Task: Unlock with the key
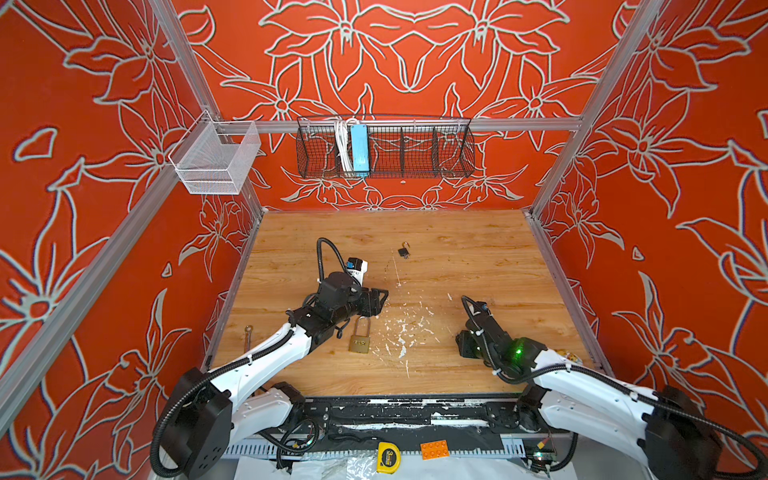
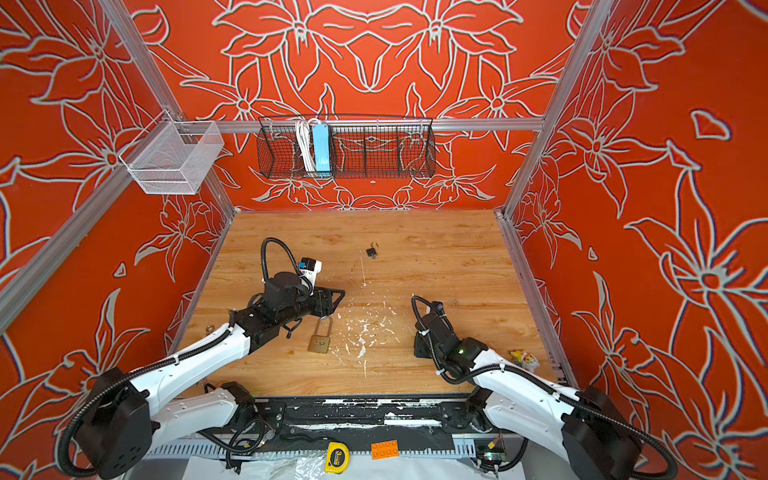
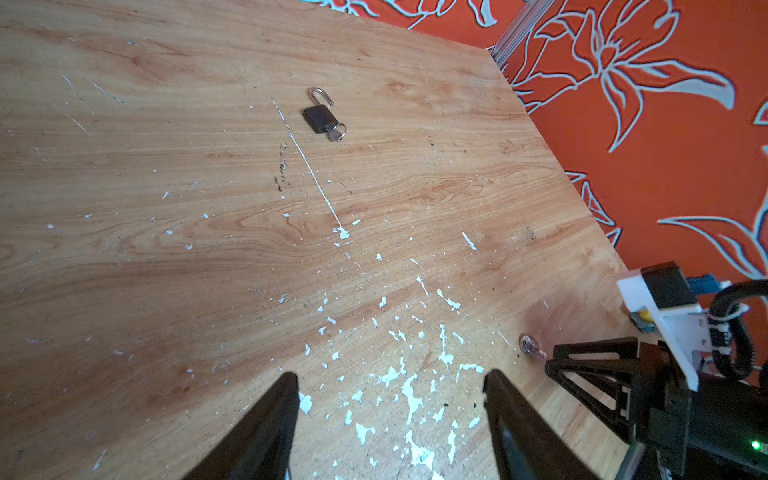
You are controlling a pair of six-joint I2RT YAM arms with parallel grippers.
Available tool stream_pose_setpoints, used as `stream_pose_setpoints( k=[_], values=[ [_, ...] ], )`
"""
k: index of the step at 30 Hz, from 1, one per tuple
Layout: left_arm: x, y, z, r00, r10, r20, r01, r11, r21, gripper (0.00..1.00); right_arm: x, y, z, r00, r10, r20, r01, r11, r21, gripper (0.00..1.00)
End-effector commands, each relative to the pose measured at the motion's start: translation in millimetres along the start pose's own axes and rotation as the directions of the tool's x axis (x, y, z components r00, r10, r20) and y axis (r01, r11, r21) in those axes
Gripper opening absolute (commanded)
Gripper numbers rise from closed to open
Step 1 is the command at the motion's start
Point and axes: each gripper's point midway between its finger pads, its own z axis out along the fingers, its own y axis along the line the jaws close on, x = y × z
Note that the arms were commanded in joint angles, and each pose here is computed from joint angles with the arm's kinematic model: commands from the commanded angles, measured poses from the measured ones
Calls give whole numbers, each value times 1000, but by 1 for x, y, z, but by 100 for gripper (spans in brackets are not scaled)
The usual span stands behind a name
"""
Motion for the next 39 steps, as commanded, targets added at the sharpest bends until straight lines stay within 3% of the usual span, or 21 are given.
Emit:
stream_pose_setpoints(
  k=[1,8,23,36,39],
  values=[
    [-6,-4,1,1000,-7,13,6,1000,10,71,-3,-3,-2,999,29,15,-29,999,12,39],
    [-6,-5,2,1000,-12,6,12,1000,18,72,-5,7,7,998,58,10,-58,998,-31,38],
    [-6,-9,2,1000,-19,3,18,999,36,72,-12,3,21,999,50,-3,-50,998,35,34],
    [-3,-11,6,999,-29,-14,30,998,55,72,-24,3,27,1000,27,5,-27,997,66,26],
    [-2,-11,7,999,-31,-18,32,998,57,72,-27,4,28,1000,19,9,-20,998,60,17]
  ],
)
